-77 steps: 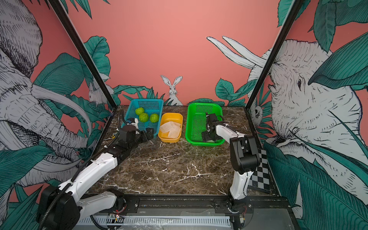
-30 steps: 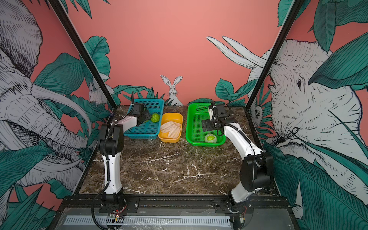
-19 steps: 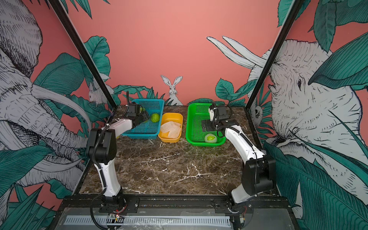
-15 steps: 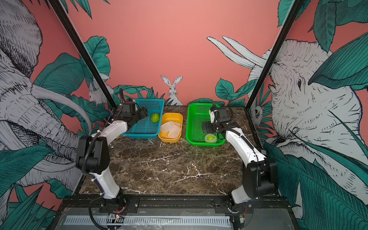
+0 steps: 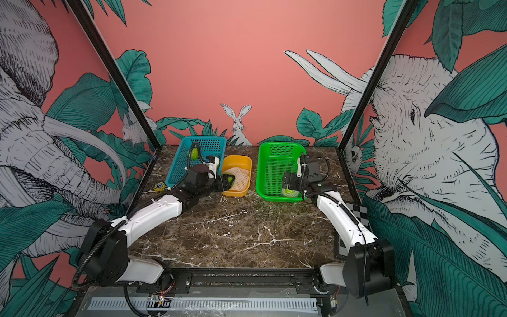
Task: Sleeve custard apples in foam nets
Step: Place the custard apple at the center of the board.
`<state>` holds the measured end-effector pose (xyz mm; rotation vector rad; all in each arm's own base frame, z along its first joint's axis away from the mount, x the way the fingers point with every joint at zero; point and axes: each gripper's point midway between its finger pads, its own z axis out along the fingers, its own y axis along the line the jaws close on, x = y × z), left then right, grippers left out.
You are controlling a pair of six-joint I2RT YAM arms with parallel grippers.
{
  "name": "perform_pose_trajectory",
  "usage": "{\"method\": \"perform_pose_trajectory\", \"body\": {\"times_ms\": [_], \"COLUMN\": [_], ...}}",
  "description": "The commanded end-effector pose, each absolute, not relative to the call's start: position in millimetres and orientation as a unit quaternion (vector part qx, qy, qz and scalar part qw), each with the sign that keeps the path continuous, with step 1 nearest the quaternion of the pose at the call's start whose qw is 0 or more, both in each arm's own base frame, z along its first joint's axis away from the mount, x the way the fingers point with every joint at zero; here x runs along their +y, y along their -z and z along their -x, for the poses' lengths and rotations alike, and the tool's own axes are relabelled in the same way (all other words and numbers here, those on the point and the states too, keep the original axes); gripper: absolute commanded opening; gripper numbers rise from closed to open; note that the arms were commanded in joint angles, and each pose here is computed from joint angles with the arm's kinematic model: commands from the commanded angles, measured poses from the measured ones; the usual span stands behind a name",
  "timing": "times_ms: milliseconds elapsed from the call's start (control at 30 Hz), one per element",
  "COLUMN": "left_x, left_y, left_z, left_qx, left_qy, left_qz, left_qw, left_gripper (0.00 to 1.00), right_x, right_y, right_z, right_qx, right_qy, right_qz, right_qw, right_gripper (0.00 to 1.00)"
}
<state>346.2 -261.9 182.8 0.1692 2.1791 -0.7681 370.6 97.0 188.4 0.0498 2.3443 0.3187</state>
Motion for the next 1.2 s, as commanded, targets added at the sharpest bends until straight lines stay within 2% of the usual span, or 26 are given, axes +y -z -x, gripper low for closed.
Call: {"method": "perform_pose_trajectory", "body": {"times_ms": [0, 367, 500, 767, 833, 900, 1000, 1167], "left_x": [-282, -336, -327, -321, -320, -317, -314, -305], "left_y": [-175, -74, -58, -44, -46, -55, -85, -164], "left_z": [-318, -231, -228, -229, -229, -229, -231, -254], "left_qx": [0.861, 0.907, 0.921, 0.936, 0.938, 0.94, 0.935, 0.928], "left_qy": [0.309, 0.248, 0.212, 0.172, 0.166, 0.158, 0.162, 0.159], "left_qz": [-0.079, -0.169, -0.166, -0.166, -0.166, -0.166, -0.163, -0.16], "left_qw": [0.396, 0.295, 0.281, 0.259, 0.256, 0.254, 0.27, 0.298], "left_gripper": [0.66, 0.68, 0.7, 0.82, 0.94, 0.99, 0.99, 0.99], "right_x": [93, 112, 109, 105, 103, 101, 100, 102], "right_y": [-196, -180, -183, -187, -189, -192, -195, -191], "right_z": [-374, -371, -370, -365, -364, -363, -361, -357], "right_qx": [0.904, 0.906, 0.906, 0.906, 0.907, 0.908, 0.91, 0.922], "right_qy": [-0.134, -0.191, -0.184, -0.172, -0.168, -0.161, -0.155, -0.151], "right_qz": [-0.047, -0.045, -0.046, -0.044, -0.041, -0.039, -0.036, -0.023], "right_qw": [0.404, 0.376, 0.38, 0.383, 0.384, 0.384, 0.383, 0.355], "right_gripper": [0.99, 0.99, 0.99, 0.99, 0.99, 0.99, 0.99, 0.99]}}
